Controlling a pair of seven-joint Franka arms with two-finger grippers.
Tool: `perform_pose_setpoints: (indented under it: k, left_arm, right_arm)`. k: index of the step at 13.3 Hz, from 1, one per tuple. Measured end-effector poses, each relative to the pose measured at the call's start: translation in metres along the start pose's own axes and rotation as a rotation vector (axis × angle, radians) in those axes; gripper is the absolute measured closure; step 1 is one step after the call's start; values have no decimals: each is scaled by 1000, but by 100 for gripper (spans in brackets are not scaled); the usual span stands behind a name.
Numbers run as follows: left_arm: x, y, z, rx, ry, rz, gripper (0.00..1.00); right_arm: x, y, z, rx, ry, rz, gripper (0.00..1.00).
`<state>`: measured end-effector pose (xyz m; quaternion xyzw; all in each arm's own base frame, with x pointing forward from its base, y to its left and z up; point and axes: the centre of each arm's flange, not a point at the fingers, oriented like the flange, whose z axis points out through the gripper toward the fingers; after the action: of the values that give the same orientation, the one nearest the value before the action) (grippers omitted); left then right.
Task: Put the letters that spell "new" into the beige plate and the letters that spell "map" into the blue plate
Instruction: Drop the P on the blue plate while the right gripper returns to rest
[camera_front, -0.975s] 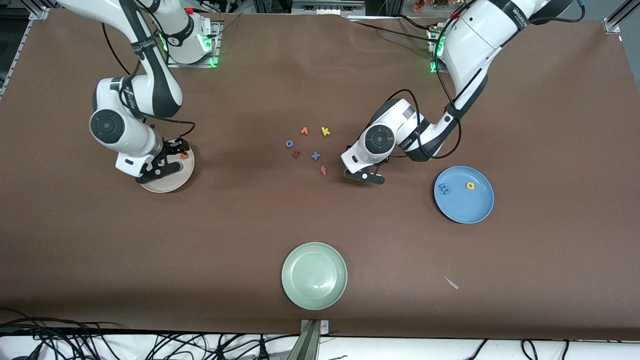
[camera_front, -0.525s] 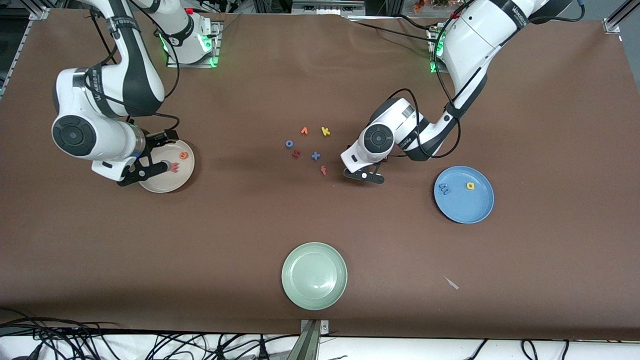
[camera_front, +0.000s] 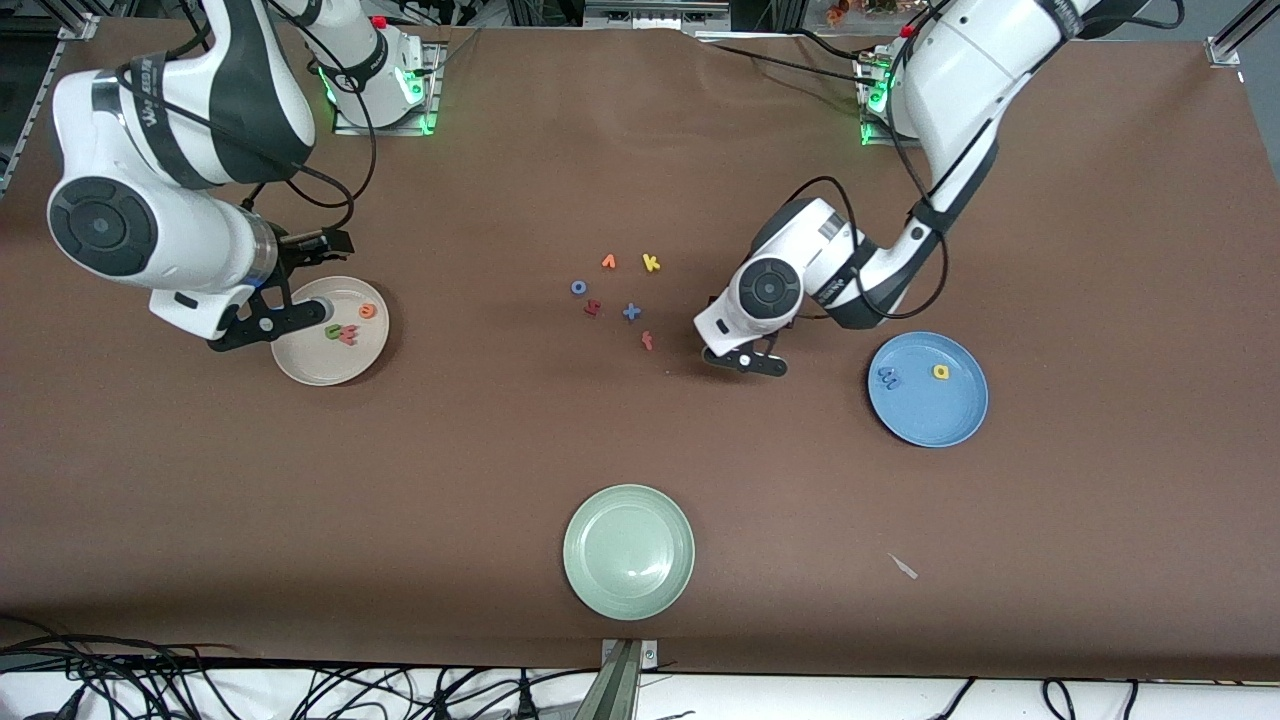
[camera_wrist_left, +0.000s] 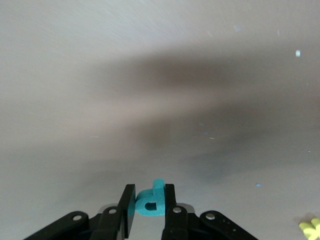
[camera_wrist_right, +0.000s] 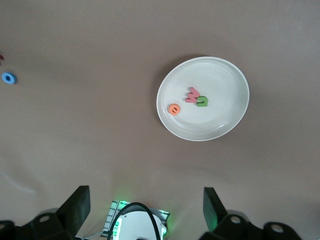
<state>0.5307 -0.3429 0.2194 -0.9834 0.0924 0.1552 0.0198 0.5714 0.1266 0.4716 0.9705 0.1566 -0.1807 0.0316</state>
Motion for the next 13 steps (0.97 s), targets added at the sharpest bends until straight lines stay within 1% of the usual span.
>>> perform_pose_setpoints:
  k: [2,3,4,5,6,7,8,10,13]
  left_arm:
    - [12,-32,-30,4,-5,30,72]
    - [18,-52,-41,2,-12,49,72]
    - [23,-72,-48,9,-16,73,72]
    - [29,-94,-50,40,-11,104,72]
    - [33,-115,-51,73,-4,137,72]
    - [37,-135,-52,94,0,169,72]
    - [40,-154,-52,112,1,196,72]
    - [45,-181,-50,157,2,236,72]
    - [49,-195,-39,196,-10,268,72]
  right_arm:
    - [-9,12,-16,11,40,16,0]
    - [-15,20,-27,16,79,23,0]
    - [-23,29,-42,-1,137,31,0]
    - [-33,36,-56,-35,178,39,0]
    - [-43,40,-67,-60,205,45,0]
    - [-53,43,-76,-68,225,51,0]
    - [-61,47,-81,-67,237,60,0]
    - [-66,57,-81,-62,238,79,0]
    - [-70,78,-77,-27,242,141,0]
